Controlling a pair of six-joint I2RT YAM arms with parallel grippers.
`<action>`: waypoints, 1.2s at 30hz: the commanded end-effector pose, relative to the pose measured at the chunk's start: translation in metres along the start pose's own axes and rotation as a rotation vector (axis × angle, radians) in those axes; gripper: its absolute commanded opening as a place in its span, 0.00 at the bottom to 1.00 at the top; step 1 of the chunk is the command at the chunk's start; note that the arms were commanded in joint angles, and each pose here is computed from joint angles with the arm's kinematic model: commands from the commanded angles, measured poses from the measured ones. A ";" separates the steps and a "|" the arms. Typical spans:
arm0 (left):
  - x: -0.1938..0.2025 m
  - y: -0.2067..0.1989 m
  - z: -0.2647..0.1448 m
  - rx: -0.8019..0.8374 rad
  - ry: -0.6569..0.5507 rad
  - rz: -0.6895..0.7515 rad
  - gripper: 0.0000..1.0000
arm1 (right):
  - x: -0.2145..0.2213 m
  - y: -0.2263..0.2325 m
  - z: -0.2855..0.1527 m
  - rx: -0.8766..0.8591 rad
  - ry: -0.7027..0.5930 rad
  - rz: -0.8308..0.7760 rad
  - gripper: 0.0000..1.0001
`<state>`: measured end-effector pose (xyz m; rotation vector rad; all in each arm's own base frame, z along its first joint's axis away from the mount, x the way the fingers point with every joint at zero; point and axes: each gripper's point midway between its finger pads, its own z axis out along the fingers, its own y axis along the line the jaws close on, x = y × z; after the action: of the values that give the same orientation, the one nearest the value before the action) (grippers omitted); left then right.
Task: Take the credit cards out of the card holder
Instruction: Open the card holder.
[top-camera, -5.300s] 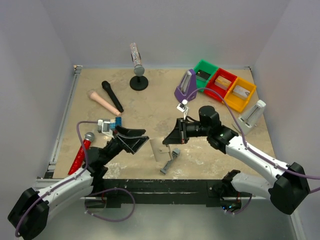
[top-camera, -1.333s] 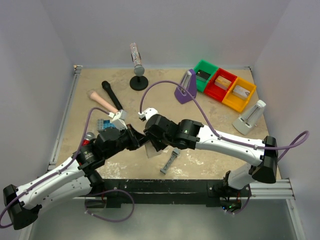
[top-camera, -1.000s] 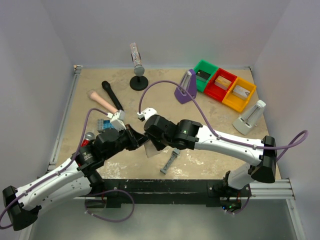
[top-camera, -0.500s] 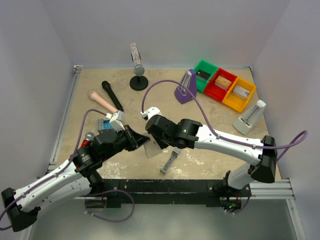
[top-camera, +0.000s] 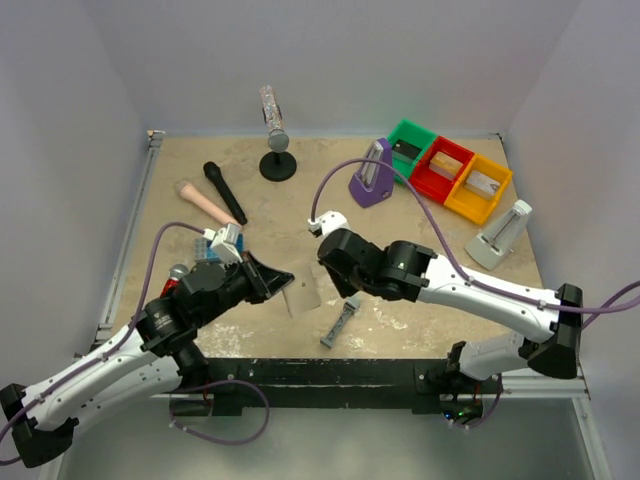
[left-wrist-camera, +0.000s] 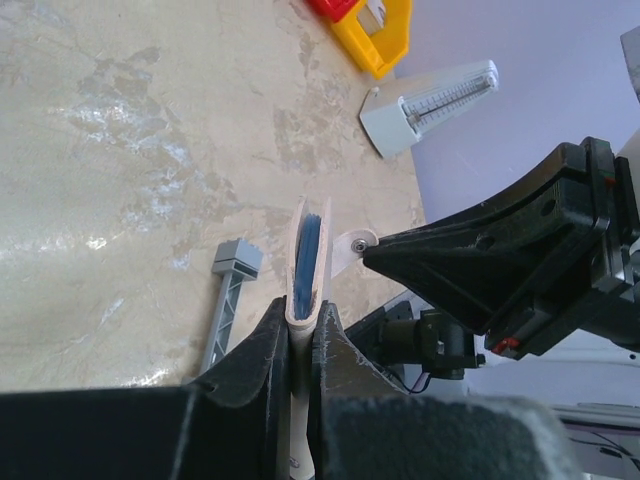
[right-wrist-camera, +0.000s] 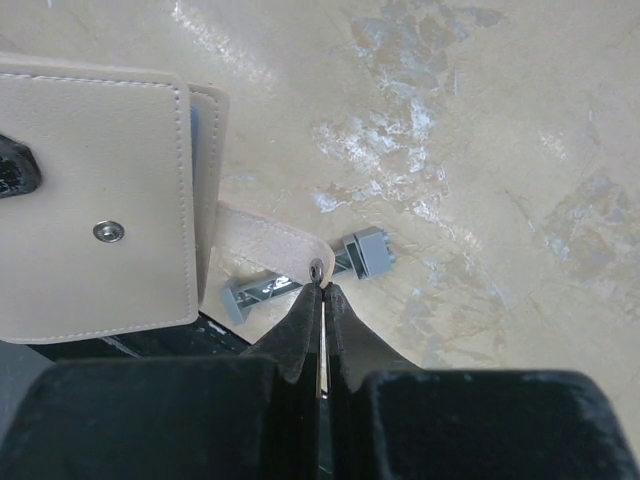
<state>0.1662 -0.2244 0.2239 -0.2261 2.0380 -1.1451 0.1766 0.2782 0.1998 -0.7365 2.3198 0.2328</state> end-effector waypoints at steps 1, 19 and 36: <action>-0.017 -0.011 -0.009 0.052 -0.076 0.042 0.00 | -0.010 -0.020 -0.020 0.021 -0.080 0.067 0.00; 0.000 -0.058 -0.032 0.602 -0.145 0.286 0.00 | -0.050 0.035 -0.126 -0.595 -0.439 0.142 0.79; 0.018 -0.095 -0.079 1.110 -0.034 0.219 0.00 | -0.039 0.047 -0.128 -0.824 -0.390 0.230 0.60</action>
<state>0.1122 -0.2507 0.2652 0.3750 1.3846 -1.7784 0.1100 0.2873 0.3072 -0.6904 1.9428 1.2769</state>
